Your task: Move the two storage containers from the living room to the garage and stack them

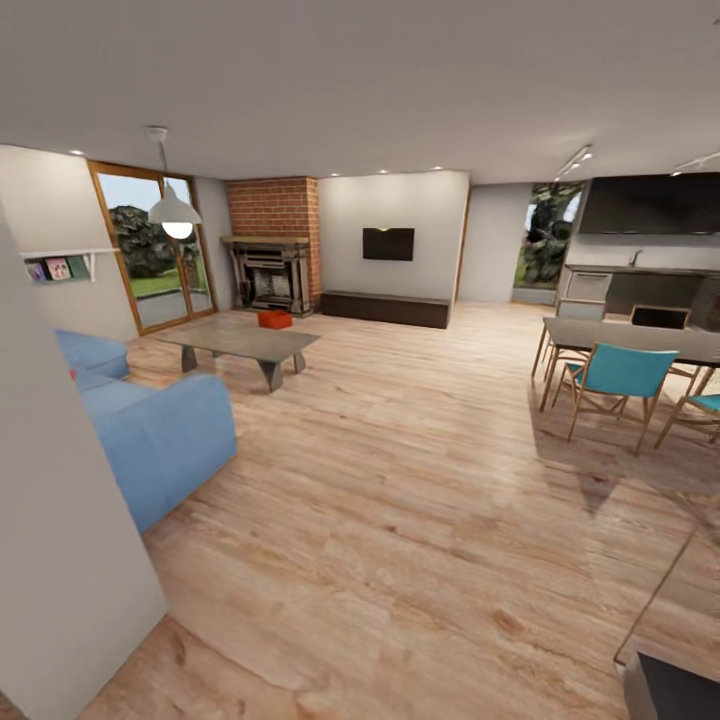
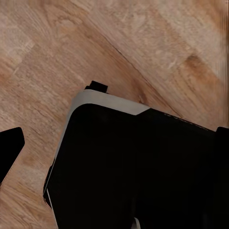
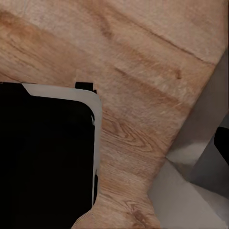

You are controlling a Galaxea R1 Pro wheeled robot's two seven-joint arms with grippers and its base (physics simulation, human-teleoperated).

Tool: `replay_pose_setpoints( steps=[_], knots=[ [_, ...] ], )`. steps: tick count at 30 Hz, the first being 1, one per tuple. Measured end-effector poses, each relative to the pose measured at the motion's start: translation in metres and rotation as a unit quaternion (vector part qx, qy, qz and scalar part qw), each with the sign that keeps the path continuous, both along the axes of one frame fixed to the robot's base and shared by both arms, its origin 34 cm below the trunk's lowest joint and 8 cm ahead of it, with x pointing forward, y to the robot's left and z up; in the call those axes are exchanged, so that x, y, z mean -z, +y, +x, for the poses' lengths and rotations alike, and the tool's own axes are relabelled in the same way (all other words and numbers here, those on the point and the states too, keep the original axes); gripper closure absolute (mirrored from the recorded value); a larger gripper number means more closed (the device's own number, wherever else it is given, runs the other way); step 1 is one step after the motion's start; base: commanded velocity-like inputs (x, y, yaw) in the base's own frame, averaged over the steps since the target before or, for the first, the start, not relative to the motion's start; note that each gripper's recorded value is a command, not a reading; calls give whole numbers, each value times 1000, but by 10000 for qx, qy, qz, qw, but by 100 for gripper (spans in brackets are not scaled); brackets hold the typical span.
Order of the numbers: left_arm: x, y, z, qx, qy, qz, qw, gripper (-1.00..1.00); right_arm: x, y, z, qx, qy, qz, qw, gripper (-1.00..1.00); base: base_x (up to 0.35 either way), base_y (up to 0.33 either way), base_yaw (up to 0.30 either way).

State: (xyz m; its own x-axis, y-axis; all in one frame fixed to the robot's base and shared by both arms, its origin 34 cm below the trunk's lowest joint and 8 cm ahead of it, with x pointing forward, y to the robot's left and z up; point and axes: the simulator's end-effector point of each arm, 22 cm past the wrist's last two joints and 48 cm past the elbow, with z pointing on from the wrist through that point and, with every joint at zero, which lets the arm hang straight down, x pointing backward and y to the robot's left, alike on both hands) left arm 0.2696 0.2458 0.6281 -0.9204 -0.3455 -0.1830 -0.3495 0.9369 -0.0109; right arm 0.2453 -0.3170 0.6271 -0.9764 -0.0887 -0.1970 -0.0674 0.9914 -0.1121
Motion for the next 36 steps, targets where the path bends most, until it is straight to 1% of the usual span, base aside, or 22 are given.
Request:
replay_pose_setpoints(
  steps=[17, 34, 36],
  knots=[
    [0, 0, 0, -2, 1, 0, 10000, -100, 0, 0, 0, 0, 0, 0, 10000, -100, 324, 0, -236],
    [0, 1, 1, -30, -20, 5, 10000, -100, 0, 2, 1, -15, -18, 9, 10000, -100, 324, 0, -13],
    [0, 1, 1, -35, -16, 5, 10000, -100, 0, -1, 1, -13, -24, -6, 10000, -100, 324, 0, 0]
  ],
)
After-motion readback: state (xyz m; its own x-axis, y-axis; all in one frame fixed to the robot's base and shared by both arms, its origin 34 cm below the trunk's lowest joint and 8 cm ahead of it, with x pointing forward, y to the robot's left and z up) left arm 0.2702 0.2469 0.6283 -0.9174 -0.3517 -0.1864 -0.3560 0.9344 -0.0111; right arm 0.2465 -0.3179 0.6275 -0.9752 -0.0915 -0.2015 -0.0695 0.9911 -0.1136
